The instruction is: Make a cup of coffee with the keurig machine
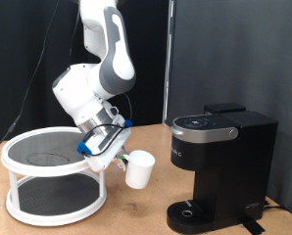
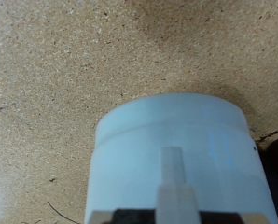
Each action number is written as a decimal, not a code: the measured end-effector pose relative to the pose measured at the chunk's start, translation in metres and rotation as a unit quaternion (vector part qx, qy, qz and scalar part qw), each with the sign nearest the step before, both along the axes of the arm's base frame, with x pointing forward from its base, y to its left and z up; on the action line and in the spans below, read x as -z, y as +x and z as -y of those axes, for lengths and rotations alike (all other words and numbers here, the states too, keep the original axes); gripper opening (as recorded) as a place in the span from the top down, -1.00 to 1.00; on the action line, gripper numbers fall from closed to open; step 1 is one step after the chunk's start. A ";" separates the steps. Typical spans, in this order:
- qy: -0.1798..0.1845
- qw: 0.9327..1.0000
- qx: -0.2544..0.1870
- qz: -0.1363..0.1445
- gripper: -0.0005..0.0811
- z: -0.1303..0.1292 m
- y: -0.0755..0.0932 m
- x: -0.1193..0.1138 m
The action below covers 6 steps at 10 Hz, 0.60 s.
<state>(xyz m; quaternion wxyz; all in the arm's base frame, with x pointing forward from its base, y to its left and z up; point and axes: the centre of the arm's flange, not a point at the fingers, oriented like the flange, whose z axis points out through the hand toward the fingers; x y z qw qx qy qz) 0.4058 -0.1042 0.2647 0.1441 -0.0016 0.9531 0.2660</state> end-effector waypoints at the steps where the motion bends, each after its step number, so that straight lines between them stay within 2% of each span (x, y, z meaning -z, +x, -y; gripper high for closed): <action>1: 0.004 1.000 0.002 0.002 0.97 -0.003 0.004 0.002; 4: 0.012 1.000 -0.001 0.019 0.97 -0.017 0.018 0.001; 6: 0.004 1.000 -0.003 0.022 0.97 -0.030 0.026 0.004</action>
